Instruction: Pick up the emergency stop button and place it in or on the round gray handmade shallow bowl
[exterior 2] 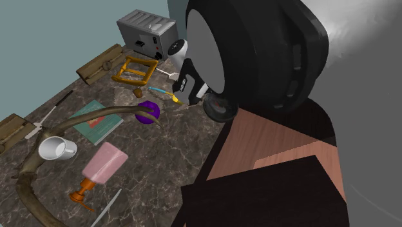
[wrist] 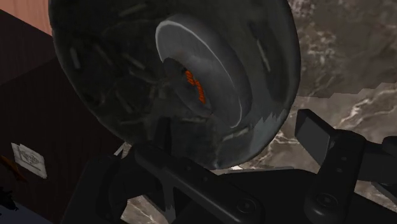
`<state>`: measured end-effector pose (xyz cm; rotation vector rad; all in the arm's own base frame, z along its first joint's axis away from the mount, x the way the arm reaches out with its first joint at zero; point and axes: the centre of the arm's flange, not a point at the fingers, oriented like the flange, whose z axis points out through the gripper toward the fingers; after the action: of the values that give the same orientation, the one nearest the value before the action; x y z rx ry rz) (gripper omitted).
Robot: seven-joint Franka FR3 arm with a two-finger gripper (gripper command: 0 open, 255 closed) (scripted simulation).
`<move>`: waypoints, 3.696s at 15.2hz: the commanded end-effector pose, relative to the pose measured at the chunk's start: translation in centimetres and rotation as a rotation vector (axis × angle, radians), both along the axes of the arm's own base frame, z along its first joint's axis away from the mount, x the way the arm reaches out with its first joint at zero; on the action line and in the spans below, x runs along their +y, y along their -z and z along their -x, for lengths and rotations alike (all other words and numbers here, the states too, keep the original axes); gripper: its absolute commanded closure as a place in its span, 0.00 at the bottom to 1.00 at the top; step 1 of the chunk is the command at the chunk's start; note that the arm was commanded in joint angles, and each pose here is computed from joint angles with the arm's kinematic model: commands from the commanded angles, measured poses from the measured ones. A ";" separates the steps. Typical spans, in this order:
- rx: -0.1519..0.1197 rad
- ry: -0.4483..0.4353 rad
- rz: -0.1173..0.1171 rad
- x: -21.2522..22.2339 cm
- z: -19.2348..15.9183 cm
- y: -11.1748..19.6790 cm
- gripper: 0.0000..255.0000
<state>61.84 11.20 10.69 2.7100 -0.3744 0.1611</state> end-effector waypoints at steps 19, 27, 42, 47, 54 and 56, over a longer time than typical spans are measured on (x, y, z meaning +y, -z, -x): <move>-0.001 0.000 0.001 -0.5 -0.2 1.3 1.00; -0.001 0.000 0.001 -0.5 -0.2 -2.9 1.00; -0.001 0.000 0.001 -0.5 -0.2 -10.8 1.00; -0.001 0.000 0.001 -0.5 -0.2 -13.4 1.00; -0.001 0.000 0.001 -1.4 2.1 -13.9 1.00; -0.001 0.000 0.001 -1.4 2.1 -12.8 1.00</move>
<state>59.74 9.93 23.92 2.7085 -0.3748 0.1611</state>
